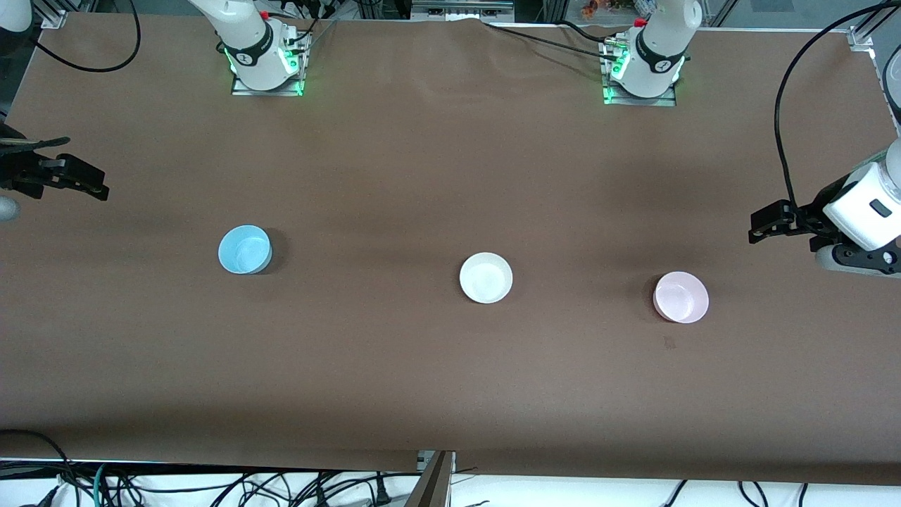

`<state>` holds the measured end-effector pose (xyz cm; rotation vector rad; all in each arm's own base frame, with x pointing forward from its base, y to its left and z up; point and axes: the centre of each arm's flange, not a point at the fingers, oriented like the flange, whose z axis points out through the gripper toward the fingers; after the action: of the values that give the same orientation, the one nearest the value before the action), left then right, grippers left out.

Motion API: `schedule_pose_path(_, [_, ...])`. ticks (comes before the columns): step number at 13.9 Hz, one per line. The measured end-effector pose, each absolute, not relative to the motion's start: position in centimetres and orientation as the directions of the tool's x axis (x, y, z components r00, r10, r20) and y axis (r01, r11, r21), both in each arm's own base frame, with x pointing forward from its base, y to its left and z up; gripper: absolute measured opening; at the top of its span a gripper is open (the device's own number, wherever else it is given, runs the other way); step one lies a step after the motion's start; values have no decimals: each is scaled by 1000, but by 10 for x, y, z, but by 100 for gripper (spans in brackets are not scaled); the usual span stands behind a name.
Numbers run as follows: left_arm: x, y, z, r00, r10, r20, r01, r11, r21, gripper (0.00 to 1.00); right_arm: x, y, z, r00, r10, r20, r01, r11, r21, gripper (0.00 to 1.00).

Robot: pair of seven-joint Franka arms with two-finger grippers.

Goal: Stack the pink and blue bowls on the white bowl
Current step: 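Move the left gripper to the pink bowl while the right gripper advances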

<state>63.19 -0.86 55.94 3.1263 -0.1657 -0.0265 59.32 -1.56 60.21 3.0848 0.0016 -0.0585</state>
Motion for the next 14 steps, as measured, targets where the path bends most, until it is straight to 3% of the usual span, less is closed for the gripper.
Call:
schedule_pose_path(9, [641,7,543,997,-73,-21,-73,-997,16,100,593,-16,602,999,0,-38,2,-998,56,100])
schedule_pose_path(14, [687,90,437,999,40,10,40,-998,58,100,593,-16,602,999,0,-38,2,-998,56,100])
